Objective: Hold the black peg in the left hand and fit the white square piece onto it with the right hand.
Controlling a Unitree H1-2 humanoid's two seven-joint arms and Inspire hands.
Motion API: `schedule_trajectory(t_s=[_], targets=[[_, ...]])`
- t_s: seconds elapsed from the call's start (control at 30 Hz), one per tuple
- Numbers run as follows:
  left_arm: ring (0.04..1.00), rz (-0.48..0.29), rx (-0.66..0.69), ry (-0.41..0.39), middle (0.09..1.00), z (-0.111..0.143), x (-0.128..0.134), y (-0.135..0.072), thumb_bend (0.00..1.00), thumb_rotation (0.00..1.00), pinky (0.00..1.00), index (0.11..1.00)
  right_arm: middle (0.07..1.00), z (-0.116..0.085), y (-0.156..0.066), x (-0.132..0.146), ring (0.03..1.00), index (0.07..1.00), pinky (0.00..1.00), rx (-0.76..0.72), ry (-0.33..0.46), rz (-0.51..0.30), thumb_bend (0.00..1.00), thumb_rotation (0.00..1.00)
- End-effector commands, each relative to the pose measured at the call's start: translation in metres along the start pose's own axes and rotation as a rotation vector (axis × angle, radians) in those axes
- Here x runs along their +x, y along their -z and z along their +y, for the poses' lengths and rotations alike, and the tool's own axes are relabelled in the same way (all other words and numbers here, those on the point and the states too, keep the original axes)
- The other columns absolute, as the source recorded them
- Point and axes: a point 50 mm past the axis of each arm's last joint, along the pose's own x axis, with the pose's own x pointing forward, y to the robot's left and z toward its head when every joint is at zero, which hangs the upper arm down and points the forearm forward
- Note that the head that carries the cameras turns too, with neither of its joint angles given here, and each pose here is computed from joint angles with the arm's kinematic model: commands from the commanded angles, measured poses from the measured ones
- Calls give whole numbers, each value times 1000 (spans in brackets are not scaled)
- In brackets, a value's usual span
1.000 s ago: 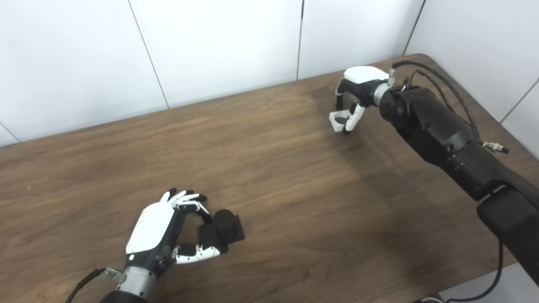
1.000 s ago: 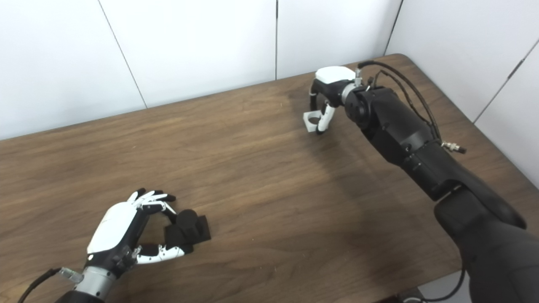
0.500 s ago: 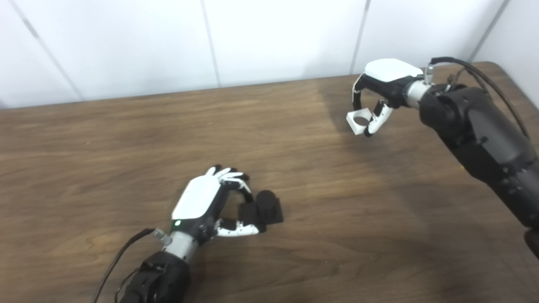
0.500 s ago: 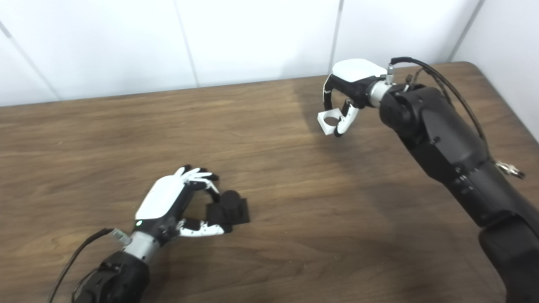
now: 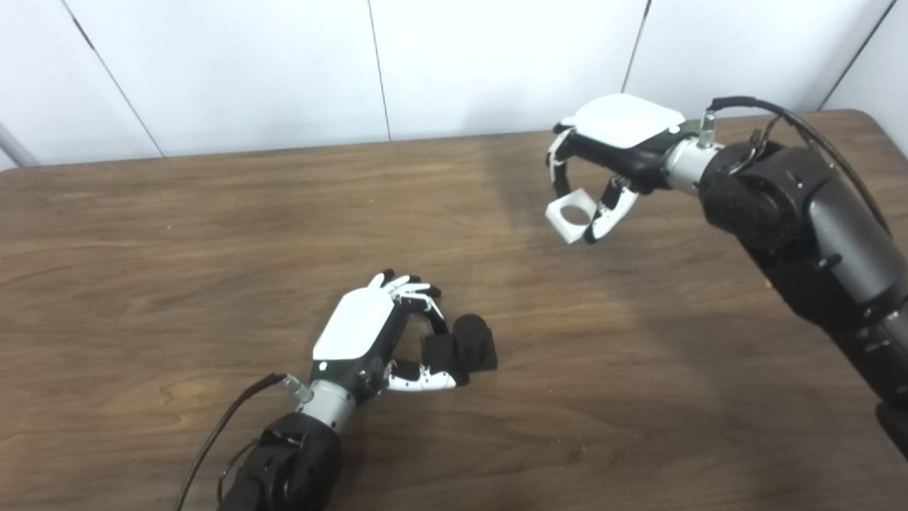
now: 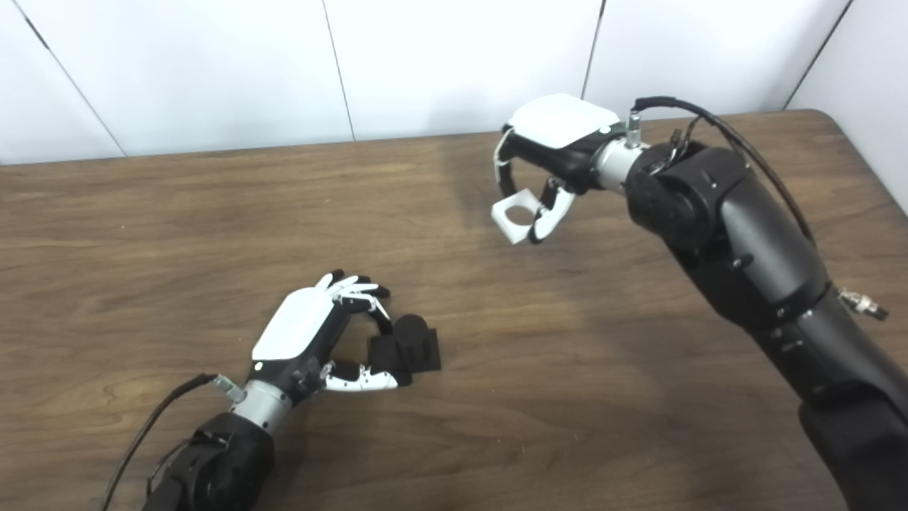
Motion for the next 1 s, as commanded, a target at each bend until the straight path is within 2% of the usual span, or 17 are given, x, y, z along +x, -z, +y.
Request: schedule_trajectory(t_s=[0.0, 0.47, 0.97], targets=[[890, 26, -13, 89, 802, -17, -4, 5, 522, 51, 1000, 485, 780, -28, -5, -6, 929, 483, 907, -38, 73, -20, 526, 136], [893, 28, -6, 96, 803, -19, 1, 3, 521, 52, 1000, 485, 788, -48, -56, -33, 933, 483, 903, -38, 107, -157, 525, 135], [894, 25, 1, 93, 806, -26, 8, -3, 519, 53, 1000, 485, 783, -46, -68, -44, 914, 483, 882, 0, 129, -234, 525, 133]])
